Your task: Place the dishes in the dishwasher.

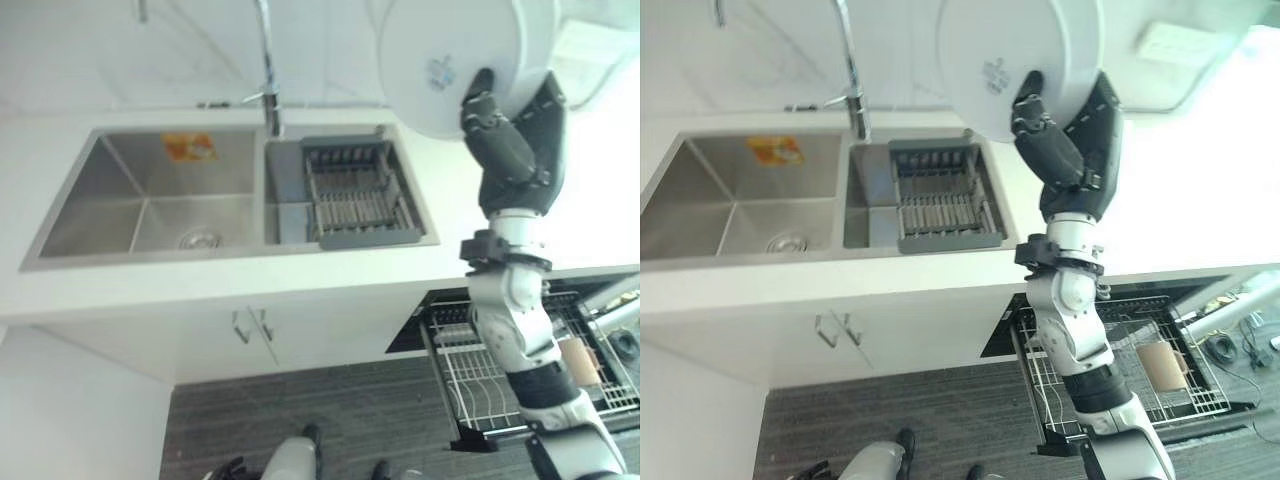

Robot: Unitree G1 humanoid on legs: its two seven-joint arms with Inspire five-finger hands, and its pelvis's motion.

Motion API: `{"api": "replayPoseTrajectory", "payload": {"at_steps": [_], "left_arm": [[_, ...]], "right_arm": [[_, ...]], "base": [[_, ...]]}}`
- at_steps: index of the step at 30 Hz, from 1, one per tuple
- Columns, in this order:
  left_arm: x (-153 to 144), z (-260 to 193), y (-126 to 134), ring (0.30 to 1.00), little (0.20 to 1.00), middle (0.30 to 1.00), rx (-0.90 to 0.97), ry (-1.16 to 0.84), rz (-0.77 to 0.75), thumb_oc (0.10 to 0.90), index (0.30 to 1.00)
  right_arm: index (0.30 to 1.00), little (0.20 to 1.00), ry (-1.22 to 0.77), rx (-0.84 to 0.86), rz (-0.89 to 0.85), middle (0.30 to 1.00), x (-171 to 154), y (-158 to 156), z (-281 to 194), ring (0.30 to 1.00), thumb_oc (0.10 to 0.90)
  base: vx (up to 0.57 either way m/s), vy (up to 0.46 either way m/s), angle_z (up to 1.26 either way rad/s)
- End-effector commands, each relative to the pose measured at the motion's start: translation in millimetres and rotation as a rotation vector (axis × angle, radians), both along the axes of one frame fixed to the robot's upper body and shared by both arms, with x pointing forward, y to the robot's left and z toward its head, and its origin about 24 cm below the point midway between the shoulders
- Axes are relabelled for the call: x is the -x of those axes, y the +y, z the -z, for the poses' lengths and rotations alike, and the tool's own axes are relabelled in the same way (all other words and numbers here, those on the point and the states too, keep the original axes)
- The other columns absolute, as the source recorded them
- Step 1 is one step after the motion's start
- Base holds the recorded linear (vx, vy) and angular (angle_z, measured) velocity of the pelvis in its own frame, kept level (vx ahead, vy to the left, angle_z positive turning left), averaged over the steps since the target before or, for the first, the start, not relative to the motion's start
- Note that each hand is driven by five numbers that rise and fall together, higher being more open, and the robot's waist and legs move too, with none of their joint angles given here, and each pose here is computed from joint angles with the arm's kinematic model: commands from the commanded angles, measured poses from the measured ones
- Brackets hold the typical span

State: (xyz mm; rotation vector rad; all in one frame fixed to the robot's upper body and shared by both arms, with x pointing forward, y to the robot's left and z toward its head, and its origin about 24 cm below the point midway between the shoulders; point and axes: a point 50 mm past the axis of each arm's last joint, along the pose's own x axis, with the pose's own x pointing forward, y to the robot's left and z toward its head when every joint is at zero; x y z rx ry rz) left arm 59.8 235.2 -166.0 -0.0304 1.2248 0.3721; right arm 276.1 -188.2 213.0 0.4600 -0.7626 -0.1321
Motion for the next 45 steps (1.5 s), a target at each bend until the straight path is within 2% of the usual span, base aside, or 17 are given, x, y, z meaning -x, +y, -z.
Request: {"api": "replayPoseTrajectory", "payload": {"at_steps": [1,8,11,13,18,22,29,34,39,45], "left_arm": [[22,4,-6,0.900,0.900,0.900,0.003,0.060,0.059,0.800,0.900],[27,5,-14,0.900,0.900,0.900,0.018,0.048,0.024,0.800,0.900],[31,5,-13,0.900,0.900,0.900,0.008,0.056,0.008,0.800,0.900],[35,4,-8,0.900,0.900,0.900,-0.003,0.068,0.000,0.800,0.900],[31,4,-6,0.900,0.900,0.900,-0.003,0.059,-0.010,0.800,0.900],[28,3,-5,0.900,0.900,0.900,-0.006,0.068,0.005,0.800,0.900],[25,4,-7,0.900,0.900,0.900,-0.009,0.094,0.051,0.800,0.900],[24,3,-3,0.900,0.900,0.900,-0.027,0.119,0.101,0.800,0.900],[10,1,4,0.900,0.900,0.900,-0.034,0.112,0.159,0.800,0.900],[6,-2,11,0.900,0.900,0.900,-0.038,0.092,0.178,0.800,0.900]], "right_arm": [[0.300,0.300,-0.307,-0.045,0.077,0.300,27,-27,-42,0.300,0.400],[0.300,0.300,-0.186,-0.036,0.262,0.300,49,-64,-7,0.300,0.400],[0.300,0.300,-0.063,-0.022,0.371,0.300,56,-83,17,0.300,0.400],[0.300,0.300,0.060,0.052,0.434,0.300,56,-93,41,0.300,0.400],[0.300,0.300,0.204,0.179,0.395,0.300,43,-82,68,0.300,0.400],[0.300,0.300,0.367,0.204,0.295,0.300,30,-68,108,0.300,0.400],[0.300,0.300,0.633,0.232,0.304,0.300,14,-54,158,0.300,0.400],[0.300,0.300,0.780,0.431,0.532,0.300,-3,-50,173,0.300,0.400],[0.300,0.300,0.958,0.581,0.787,0.300,-21,-75,179,0.300,0.400],[0.300,0.300,1.038,0.829,1.012,0.300,-18,-96,184,0.300,0.400]], "base": [[0.04,-0.068,-0.25],[0.03,-0.061,-0.38],[0.02,-0.118,-0.35],[0.03,-0.133,-0.32],[0.01,-0.042,-0.08],[0.01,-0.015,-0.03],[0.02,0.003,0.06],[0.02,0.012,0.15],[0.00,0.022,0.10],[-0.01,0.014,0.15]]}}
